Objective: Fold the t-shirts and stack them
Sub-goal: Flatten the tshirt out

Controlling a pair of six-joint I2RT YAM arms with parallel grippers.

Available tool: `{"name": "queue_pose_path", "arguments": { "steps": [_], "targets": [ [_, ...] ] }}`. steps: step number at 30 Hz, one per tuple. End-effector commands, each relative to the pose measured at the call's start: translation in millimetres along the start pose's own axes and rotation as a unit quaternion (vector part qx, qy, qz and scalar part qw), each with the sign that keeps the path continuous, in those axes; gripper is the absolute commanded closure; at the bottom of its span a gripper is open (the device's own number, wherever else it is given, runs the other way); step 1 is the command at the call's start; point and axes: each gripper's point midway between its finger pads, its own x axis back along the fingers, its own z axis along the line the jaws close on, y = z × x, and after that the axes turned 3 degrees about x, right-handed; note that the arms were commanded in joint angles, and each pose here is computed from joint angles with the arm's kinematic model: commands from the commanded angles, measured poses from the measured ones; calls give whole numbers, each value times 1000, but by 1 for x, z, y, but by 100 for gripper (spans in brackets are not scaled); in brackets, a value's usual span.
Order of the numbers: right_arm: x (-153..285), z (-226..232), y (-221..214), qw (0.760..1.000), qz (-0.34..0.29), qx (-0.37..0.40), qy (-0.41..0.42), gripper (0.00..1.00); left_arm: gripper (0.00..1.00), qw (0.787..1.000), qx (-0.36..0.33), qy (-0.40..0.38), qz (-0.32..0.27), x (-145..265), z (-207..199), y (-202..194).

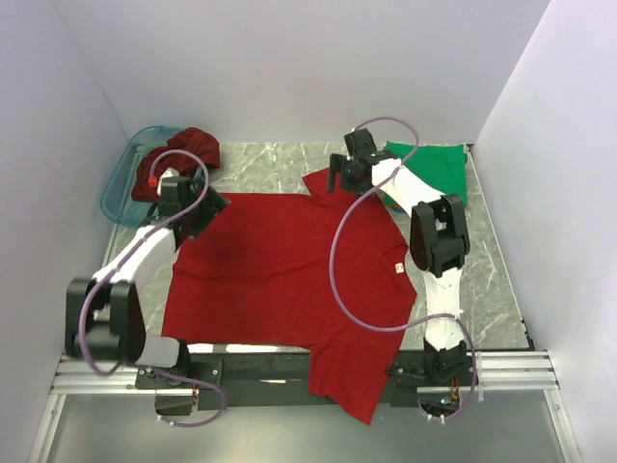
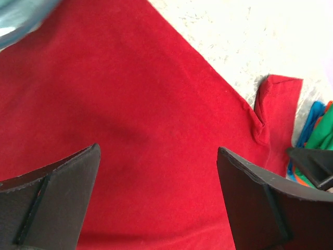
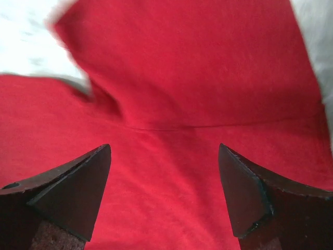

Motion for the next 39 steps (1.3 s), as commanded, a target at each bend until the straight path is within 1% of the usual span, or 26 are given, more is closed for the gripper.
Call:
{"name": "queue_pose_path", "arguments": {
  "steps": [1, 3, 5, 6, 11, 17, 21, 30, 33, 39],
  "targets": [
    [-9, -18, -16, 999, 35, -1, -27, 10, 1, 999, -28, -40, -4, -16, -33, 15],
    [-19, -24, -23, 998, 52, 0, -35, 11, 1, 999, -31, -32, 13, -31, -29, 7],
    [-24, -23, -25, 998, 62, 0, -28, 11, 1, 999, -28, -38, 15, -40, -31, 7],
    [-33, -29, -32, 997, 76, -3, -33, 10, 1, 999, -27, -34, 24, -47, -28, 2],
    [-46, -43, -41, 992, 111, -15, -51, 11, 1, 999, -17, -28, 25, -68, -26, 1],
    [-50, -56, -35, 992, 115, -21, -56, 11, 1, 999, -12, -30, 34, -83, -31, 0],
    [-59, -69, -34, 989, 129, -25, -66, 10, 1, 998, -13, -25, 49, -99, -29, -6],
    [-67, -73, -24, 989, 135, -37, -52, 10, 1, 997, -12, -18, 73, -126, -26, -17],
    [-70, -72, -18, 989, 132, -41, -51, 10, 0, 997, -13, -15, 72, -136, -28, -16],
    [-70, -78, 11, 993, 90, -67, -44, 10, 1, 997, -17, -12, 69, -156, -32, -12]
  ]
}}
